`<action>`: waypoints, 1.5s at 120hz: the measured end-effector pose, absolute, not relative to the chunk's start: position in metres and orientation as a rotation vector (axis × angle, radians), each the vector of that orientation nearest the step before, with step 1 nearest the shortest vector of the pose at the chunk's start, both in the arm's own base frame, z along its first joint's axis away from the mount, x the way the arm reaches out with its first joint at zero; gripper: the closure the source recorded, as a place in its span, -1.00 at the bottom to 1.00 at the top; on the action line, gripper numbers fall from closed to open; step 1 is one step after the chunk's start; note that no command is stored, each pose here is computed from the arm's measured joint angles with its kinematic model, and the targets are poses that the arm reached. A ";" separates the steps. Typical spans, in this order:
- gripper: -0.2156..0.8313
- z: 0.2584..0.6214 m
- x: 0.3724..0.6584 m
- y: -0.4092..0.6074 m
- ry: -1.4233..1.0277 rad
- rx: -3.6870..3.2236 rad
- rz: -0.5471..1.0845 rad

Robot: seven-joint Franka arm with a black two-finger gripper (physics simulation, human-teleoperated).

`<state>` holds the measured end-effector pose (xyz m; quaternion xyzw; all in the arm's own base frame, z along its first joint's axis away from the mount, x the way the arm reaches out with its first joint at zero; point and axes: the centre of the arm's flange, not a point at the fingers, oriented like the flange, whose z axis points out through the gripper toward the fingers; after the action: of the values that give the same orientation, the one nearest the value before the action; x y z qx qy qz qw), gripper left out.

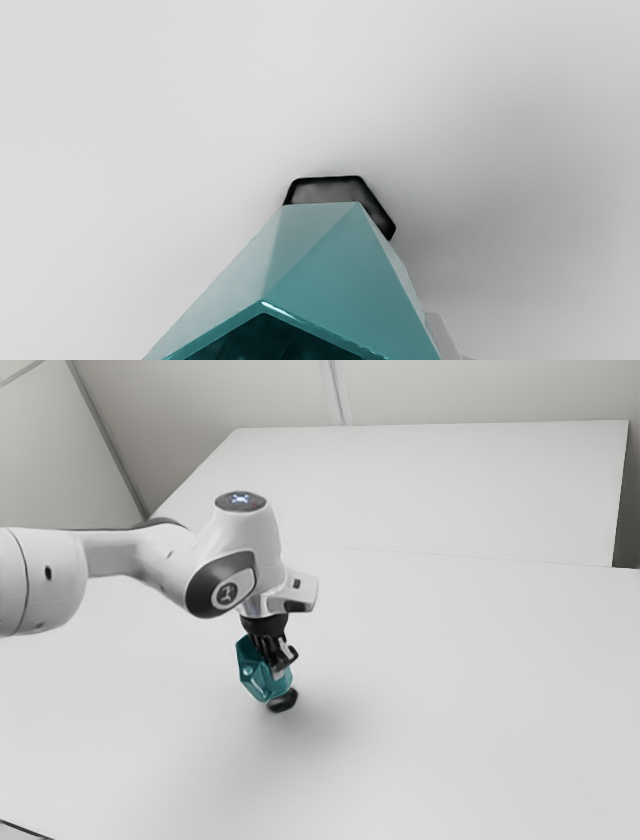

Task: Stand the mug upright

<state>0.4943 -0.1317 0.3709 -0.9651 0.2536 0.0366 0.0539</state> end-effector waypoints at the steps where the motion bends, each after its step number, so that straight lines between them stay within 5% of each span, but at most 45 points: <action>1: 0.91 0.370 0.494 -0.132 0.768 -2.933 0.111; 120: 0.90 0.339 0.497 -0.130 0.643 -2.971 0.105; 144: 0.66 0.339 0.498 -0.125 0.625 -2.980 0.109; 180: -0.01 0.345 0.498 -0.122 0.622 -2.981 0.100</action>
<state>0.4984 -0.1223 0.3447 -0.9773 0.2039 0.0327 0.0474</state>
